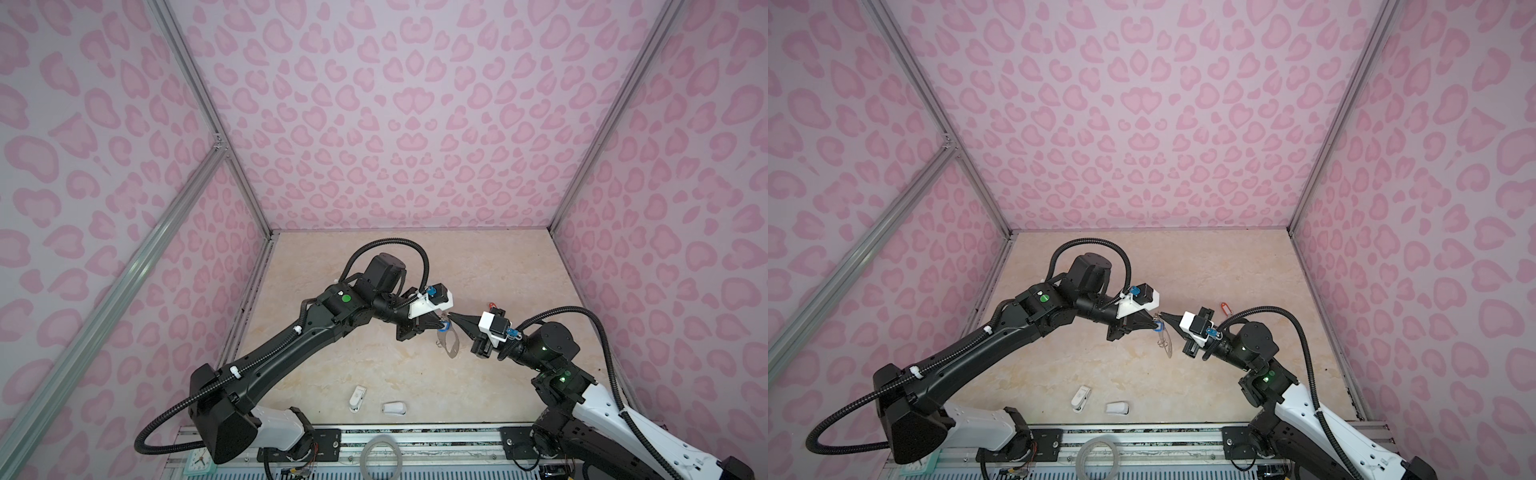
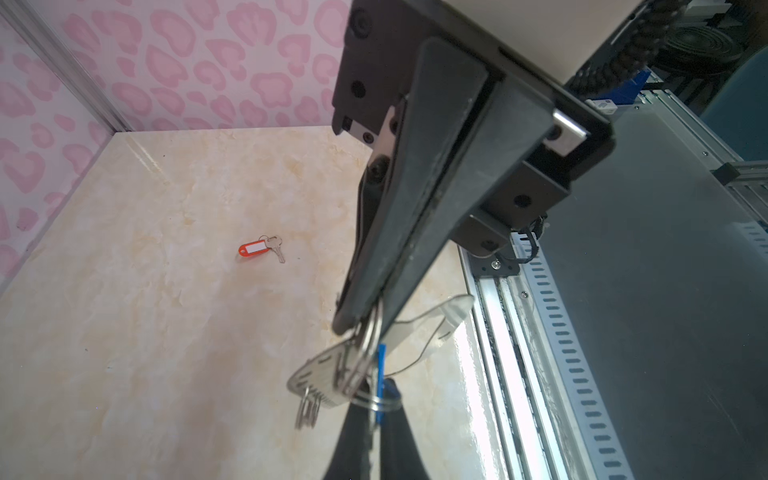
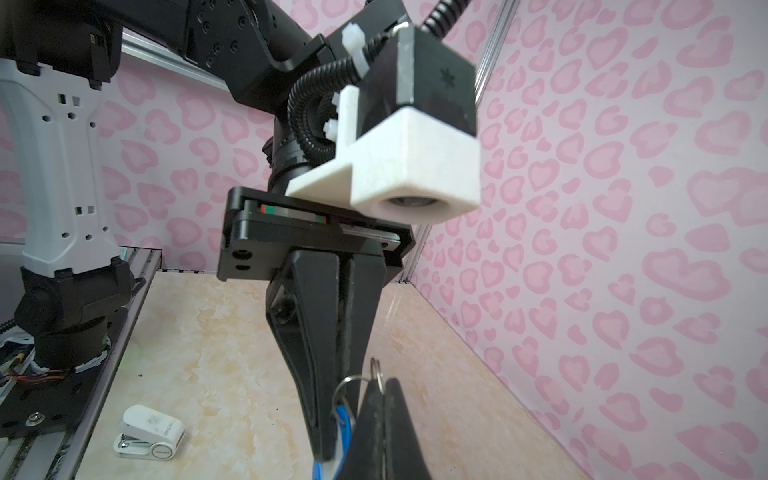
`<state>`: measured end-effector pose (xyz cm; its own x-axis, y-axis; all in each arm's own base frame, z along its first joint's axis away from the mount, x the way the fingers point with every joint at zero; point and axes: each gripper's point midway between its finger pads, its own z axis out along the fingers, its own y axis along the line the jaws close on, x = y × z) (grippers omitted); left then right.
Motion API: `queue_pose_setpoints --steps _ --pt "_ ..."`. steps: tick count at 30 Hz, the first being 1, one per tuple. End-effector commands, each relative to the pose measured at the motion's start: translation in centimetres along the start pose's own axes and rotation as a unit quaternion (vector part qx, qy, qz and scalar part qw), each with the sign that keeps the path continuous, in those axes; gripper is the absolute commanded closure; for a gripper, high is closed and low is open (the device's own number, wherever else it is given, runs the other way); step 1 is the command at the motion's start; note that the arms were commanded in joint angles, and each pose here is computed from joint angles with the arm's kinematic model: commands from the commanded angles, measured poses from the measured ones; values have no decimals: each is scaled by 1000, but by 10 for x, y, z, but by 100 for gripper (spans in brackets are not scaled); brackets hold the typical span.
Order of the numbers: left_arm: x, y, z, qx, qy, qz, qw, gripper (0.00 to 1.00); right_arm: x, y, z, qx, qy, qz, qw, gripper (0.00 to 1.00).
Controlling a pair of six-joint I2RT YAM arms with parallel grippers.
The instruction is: Put the keys on the keyring
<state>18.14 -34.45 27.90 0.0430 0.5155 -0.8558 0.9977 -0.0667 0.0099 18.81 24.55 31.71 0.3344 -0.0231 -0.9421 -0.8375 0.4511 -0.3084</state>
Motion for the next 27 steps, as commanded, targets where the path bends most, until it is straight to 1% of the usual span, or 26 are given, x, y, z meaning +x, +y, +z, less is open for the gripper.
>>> queue_pose_setpoints --steps 1,5,6,11,14,17,18,20,21,23,26,27 --pt "3 -8 0 24 8 -3 1000 97 -16 -4 0 10 -32 -10 999 100" --pt "11 -8 4 30 22 -11 999 97 -15 -3 1 10 -32 -12 999 100" --pt "4 -6 1 25 17 -6 1000 97 -15 -3 1 12 -31 -13 999 100" --pt "7 1 4 15 30 -12 999 97 -10 -5 3 21 -15 -14 1000 100" --pt "2 3 4 13 27 -13 999 97 -4 -3 5 18 -7 -14 1000 100" --pt "-4 9 3 -3 20 -13 1000 96 0 -3 7 18 0 -16 1000 100" --pt "-5 12 1 -15 20 -12 1000 89 1 -3 7 19 1 -17 1000 100" --pt "-4 19 -5 -46 19 -6 999 73 1 -3 6 23 1 -20 1000 100" --pt "-3 21 -8 -59 16 -1 998 69 1 -3 5 23 2 -21 1000 100" --pt "3 23 -14 -84 11 10 996 65 1 -3 4 23 3 -25 999 100" --pt "2 25 -26 -117 -6 38 992 65 1 -3 4 20 -1 -26 999 100" --pt "1 24 -29 -124 -11 48 991 60 -1 -3 4 17 -4 -26 1000 100"
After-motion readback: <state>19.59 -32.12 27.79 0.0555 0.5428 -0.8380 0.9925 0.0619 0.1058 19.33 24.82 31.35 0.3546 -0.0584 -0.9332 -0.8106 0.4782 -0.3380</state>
